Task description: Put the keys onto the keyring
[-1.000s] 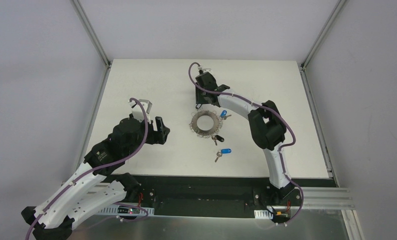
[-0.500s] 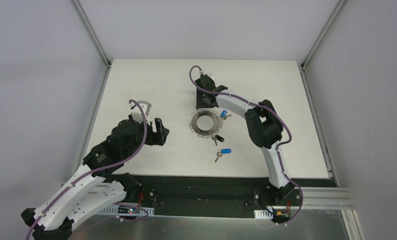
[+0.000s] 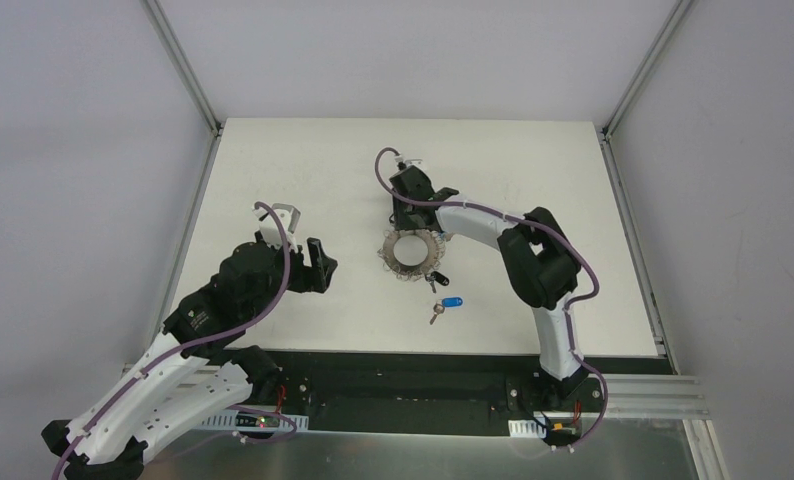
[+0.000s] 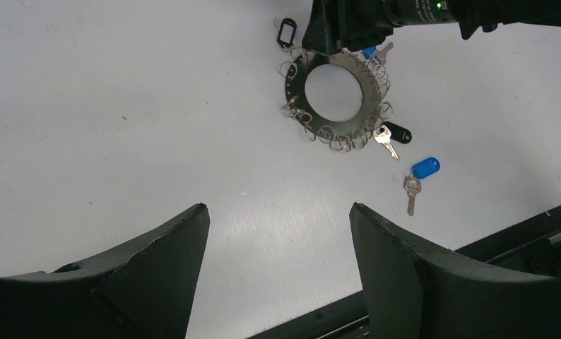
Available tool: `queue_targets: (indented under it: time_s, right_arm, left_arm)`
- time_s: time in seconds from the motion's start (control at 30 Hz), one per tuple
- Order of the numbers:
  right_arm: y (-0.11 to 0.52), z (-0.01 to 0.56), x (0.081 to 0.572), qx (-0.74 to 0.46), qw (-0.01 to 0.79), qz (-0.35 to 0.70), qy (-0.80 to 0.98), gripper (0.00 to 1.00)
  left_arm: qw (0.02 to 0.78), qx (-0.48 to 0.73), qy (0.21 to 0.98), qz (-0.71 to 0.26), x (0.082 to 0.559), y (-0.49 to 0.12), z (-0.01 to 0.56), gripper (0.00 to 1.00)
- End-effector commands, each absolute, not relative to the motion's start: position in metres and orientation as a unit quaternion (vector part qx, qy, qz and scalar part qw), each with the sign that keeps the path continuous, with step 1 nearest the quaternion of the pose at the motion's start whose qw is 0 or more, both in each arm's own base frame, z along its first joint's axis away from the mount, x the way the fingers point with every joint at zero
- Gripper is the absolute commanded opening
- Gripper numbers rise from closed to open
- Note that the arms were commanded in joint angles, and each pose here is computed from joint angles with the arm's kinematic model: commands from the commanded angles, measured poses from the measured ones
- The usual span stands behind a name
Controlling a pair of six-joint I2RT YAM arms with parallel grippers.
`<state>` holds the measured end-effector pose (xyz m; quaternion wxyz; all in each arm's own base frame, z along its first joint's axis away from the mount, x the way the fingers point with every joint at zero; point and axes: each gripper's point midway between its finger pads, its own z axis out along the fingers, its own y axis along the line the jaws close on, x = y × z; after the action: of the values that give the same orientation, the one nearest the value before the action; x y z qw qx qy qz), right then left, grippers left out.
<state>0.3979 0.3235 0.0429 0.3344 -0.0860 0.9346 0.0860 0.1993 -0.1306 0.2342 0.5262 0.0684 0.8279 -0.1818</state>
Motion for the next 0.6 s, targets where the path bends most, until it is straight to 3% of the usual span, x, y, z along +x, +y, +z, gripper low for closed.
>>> queue_targets:
  time_s: [0.0,0.23,0.57]
  right_arm:
    - [0.337,0.104,0.406,-0.106,0.413,0.106,0.898,0.45]
    - [0.354,0.115,0.394,-0.151,0.423,0.125,0.885,0.48]
    - [0.388,0.101,0.378,-0.207,0.361,0.189,0.889,0.47]
  left_arm:
    - [0.537,0.065,0.819,-0.191,0.201,-0.132,0.241,0.73]
    - [0.539,0.063,0.818,-0.192,0.200,-0.131,0.241,0.73]
    - [0.538,0.062,0.818,-0.192,0.200,-0.131,0.240,0.73]
